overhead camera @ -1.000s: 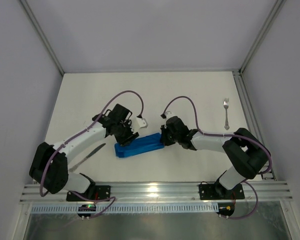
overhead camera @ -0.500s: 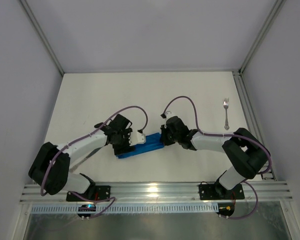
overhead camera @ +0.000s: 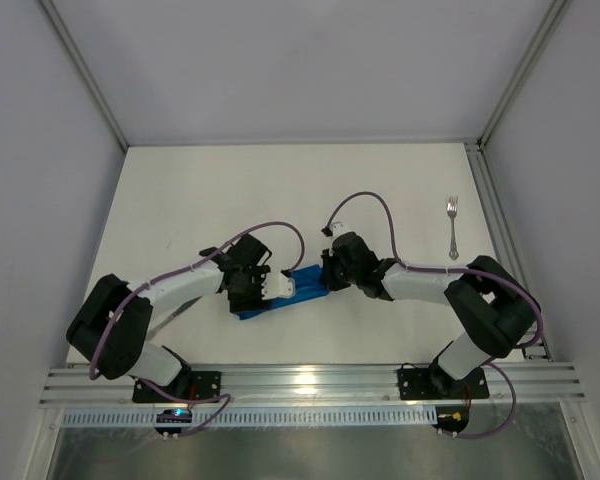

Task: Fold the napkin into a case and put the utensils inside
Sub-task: Stuff the top corner of the smaller-rectangle-folded napkin into the folded napkin.

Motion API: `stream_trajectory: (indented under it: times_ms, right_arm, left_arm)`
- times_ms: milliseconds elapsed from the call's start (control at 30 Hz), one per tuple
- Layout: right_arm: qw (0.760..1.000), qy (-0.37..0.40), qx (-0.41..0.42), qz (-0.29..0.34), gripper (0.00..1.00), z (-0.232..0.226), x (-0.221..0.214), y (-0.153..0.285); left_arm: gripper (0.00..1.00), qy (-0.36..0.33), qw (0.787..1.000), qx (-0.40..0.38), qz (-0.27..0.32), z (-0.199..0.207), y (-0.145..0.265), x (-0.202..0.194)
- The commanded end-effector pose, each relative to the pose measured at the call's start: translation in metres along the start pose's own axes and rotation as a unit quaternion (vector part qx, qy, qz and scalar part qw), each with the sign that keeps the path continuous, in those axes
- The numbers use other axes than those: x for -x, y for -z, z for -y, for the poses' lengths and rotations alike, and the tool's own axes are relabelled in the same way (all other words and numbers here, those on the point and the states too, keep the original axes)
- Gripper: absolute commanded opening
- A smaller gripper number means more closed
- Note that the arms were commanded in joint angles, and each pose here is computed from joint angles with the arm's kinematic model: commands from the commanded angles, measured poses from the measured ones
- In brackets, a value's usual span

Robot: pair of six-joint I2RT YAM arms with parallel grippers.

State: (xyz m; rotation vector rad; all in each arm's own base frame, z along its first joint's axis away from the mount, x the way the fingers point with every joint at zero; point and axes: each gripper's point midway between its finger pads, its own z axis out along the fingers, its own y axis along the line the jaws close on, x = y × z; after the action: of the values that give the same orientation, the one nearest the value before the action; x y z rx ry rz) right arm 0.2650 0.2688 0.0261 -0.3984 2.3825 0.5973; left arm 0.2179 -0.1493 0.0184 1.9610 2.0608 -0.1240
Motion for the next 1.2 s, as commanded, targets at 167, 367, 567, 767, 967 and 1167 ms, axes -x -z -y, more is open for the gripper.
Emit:
stream_trajectory:
  times_ms: [167, 367, 567, 767, 967, 1167]
  right_arm:
    - [1.0, 0.01, 0.004, 0.014, 0.04, 0.0, 0.006, -0.002]
    - [1.0, 0.011, 0.003, 0.009, 0.04, 0.002, 0.004, -0.002]
    - [1.0, 0.011, 0.01, 0.014, 0.04, 0.001, 0.006, 0.0]
    - [1.0, 0.012, 0.014, 0.011, 0.04, 0.003, 0.005, 0.0]
    - [0.998, 0.034, 0.033, 0.036, 0.2, -0.001, 0.025, 0.014]
    - [0.99, 0.102, 0.069, 0.074, 0.38, -0.017, 0.05, 0.04]
  left_arm:
    - [0.31, 0.003, 0.999, -0.011, 0.037, 0.009, -0.005, 0.016]
    - [0.37, 0.01, 0.998, 0.007, 0.057, 0.002, 0.004, 0.025]
    - [0.22, 0.026, 0.998, 0.025, 0.045, -0.007, -0.006, 0.023]
    - [0.0, 0.042, 0.997, 0.04, 0.046, -0.013, -0.004, 0.025]
    - [0.0, 0.072, 0.99, 0.081, 0.088, -0.025, 0.013, 0.037]
    - [0.0, 0.104, 0.984, 0.093, 0.106, -0.033, 0.021, 0.041]
